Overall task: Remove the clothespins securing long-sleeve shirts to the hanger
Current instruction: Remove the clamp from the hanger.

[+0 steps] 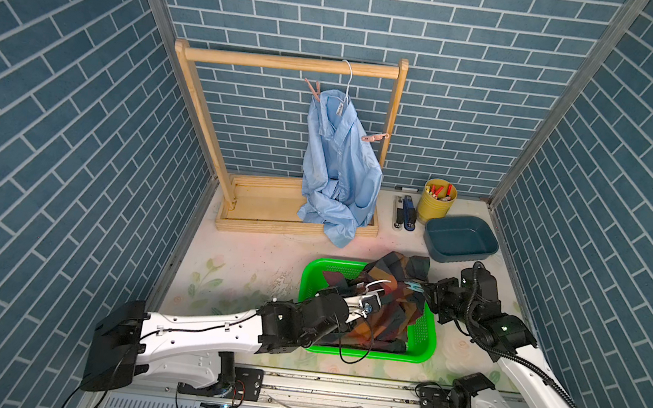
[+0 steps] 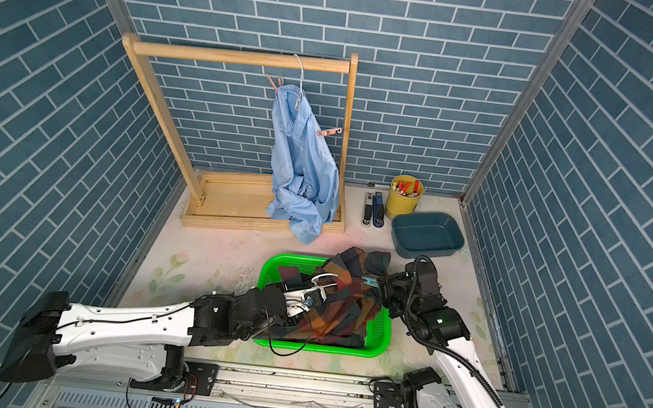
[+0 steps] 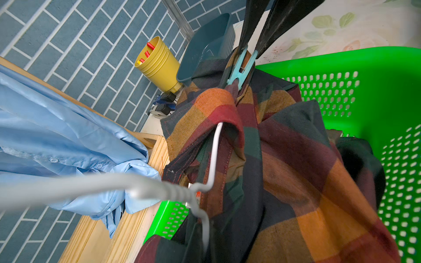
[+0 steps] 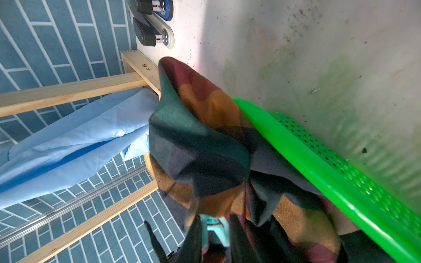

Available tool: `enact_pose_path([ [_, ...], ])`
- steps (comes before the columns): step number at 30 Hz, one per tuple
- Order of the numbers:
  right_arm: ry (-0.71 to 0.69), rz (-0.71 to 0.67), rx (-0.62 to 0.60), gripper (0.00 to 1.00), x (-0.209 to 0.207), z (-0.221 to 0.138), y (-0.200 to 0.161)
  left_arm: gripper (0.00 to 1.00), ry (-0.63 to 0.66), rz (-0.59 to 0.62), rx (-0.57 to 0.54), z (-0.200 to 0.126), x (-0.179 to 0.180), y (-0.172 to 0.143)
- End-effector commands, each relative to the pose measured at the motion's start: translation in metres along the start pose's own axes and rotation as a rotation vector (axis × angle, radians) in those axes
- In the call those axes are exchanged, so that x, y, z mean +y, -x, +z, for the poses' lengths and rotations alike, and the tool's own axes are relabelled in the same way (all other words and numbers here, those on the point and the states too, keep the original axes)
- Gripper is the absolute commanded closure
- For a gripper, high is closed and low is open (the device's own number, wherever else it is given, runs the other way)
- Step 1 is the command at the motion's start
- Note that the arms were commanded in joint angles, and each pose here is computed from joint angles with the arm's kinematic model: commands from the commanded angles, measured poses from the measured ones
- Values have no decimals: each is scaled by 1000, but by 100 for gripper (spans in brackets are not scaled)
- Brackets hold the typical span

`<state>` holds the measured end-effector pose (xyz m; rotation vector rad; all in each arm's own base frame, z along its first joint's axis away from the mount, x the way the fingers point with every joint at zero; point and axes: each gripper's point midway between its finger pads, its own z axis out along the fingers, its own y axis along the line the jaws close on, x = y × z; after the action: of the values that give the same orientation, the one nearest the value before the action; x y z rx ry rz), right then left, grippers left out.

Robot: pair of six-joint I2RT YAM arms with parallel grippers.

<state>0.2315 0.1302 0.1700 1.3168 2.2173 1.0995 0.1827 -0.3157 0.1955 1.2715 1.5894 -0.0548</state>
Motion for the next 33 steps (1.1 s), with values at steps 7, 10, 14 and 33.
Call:
enact_pose_path([
  [7, 3, 24, -20, 84, 3, -5, 3, 100, -17, -10, 9, 1, -5, -2],
  [10, -3, 23, -21, 86, 1, -5, 3, 100, -20, -10, 9, 1, -5, -2],
  [14, -9, 24, -26, 88, -1, -5, 4, 100, -18, -9, 9, 1, -5, -2],
  [33, -23, 17, -44, 100, -6, -14, 6, 100, -8, -11, 31, 6, -6, -7],
])
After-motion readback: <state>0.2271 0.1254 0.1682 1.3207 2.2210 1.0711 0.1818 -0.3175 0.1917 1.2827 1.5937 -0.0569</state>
